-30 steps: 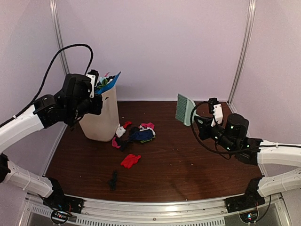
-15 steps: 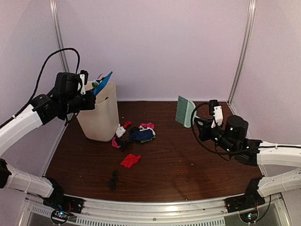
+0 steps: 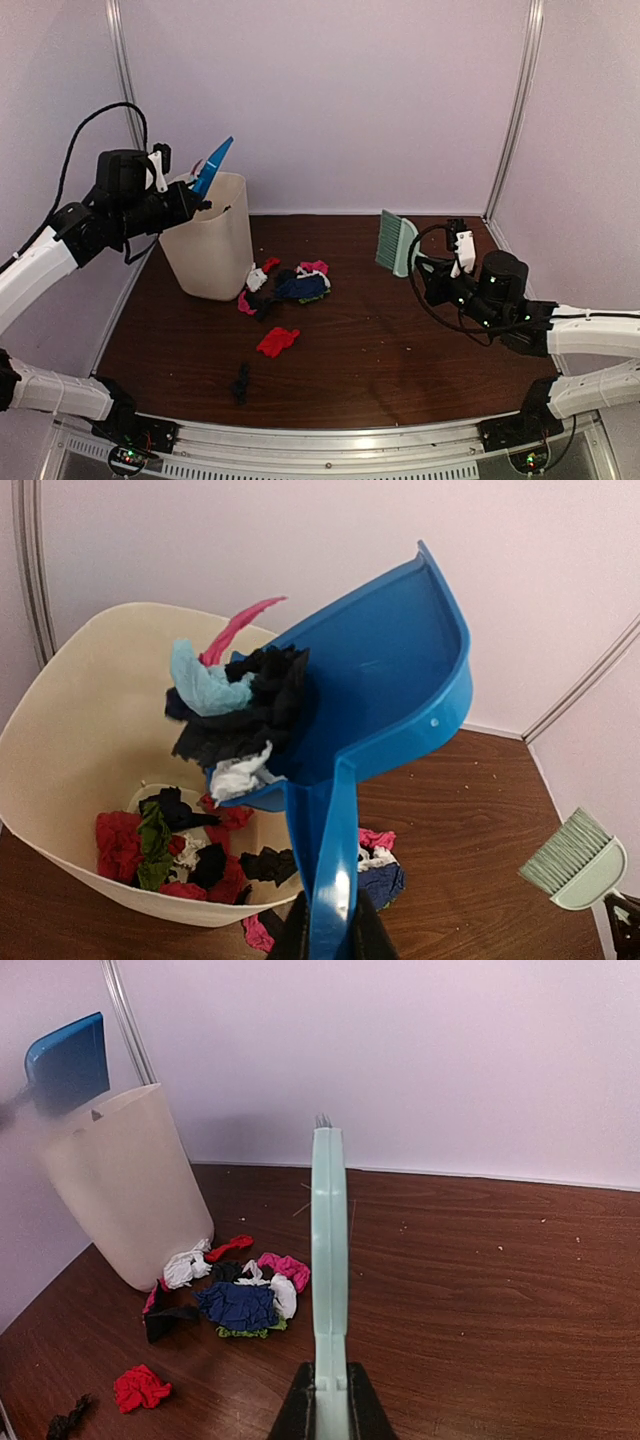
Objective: Sweep away the paper scraps from the table
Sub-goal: Dump the paper scraps in the dustpan into the trash bin.
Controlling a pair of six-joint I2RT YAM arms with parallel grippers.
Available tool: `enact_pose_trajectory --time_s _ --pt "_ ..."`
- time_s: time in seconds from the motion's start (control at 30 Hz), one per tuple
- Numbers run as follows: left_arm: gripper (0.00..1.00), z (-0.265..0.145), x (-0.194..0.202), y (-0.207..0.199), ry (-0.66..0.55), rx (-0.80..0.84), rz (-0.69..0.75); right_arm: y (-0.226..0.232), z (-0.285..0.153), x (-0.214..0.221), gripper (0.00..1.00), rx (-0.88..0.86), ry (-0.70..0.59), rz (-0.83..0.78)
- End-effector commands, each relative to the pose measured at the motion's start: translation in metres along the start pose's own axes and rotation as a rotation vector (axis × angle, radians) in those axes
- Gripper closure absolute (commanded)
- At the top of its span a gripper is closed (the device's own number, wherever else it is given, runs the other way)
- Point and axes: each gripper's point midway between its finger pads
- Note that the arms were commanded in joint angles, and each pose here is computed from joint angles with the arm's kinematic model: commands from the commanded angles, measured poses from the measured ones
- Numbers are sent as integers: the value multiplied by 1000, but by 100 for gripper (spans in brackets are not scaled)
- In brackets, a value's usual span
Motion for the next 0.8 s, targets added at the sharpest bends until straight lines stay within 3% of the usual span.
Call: enact_pose_trajectory --time_s 0.0,0.5,0.77 --pt "100 -4 -19 -16 -40 72 -85 -5 -4 -10 100 17 -42 16" --pt "100 -17 -45 -25 -85 169 -338 -4 -8 -12 100 4 -43 15" --pt "100 -27 -47 -40 -70 339 -527 -2 -9 -10 100 -4 -33 14"
Point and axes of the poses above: each gripper's point midway between its finger pads, its own z axis out along the fingers, its own y axis along the line the jaws close on, x = y × z, and after that the axes turned 3 degrees about -z, right-handed
